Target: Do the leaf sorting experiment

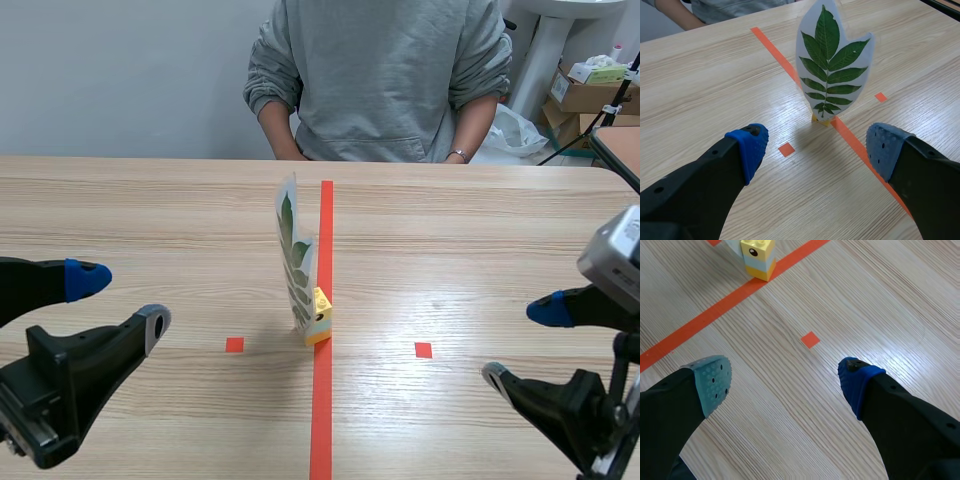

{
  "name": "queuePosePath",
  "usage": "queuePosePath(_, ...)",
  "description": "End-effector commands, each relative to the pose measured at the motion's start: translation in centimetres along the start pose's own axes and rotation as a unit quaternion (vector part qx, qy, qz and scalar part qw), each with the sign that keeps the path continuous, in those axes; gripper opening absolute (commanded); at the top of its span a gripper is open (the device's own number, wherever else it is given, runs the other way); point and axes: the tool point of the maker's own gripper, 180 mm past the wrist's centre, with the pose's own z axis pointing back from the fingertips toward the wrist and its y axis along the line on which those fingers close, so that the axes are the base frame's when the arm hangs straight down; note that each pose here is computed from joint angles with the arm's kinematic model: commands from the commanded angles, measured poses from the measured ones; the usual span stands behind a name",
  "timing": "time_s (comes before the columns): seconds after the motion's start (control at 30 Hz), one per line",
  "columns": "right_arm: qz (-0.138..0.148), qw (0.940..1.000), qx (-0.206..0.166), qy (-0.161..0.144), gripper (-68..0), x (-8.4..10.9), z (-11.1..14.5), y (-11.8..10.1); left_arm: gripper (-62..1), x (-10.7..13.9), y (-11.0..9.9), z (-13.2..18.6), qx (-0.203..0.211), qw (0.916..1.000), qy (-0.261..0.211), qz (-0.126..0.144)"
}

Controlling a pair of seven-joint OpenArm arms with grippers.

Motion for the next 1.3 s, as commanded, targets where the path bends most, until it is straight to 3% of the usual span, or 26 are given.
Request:
queuePosePath(0.0, 0.004, 0.9998, 0.0, -0.017, -23.4, 1.1, 0.2, -0.4, -17.2, 0.8, 0.0, 0.0, 0.0, 0.9999, -0.014, -0.001)
queuePosePath(0.87, 0.0, 0.9996, -0.004, -0.027, -23.4, 1.6, 0.1, -0.7, -17.2, 0.8, 0.0, 0.0, 0.0, 0.9999, -0.014, -0.001)
queuePosePath(1.13, 0.01, 0.999, 0.002, -0.044, -23.4, 3.4, -2.2, 0.1, -17.2, 0.8, 0.1, -0.1, 0.0, 0.9999, -0.015, -0.002)
queuePosePath(1.27, -0.012, 0.998, 0.002, -0.062, -23.4, 4.3, -4.2, 0.8, -17.2, 0.8, 0.1, -0.1, 0.0, 0.9999, -0.015, -0.002)
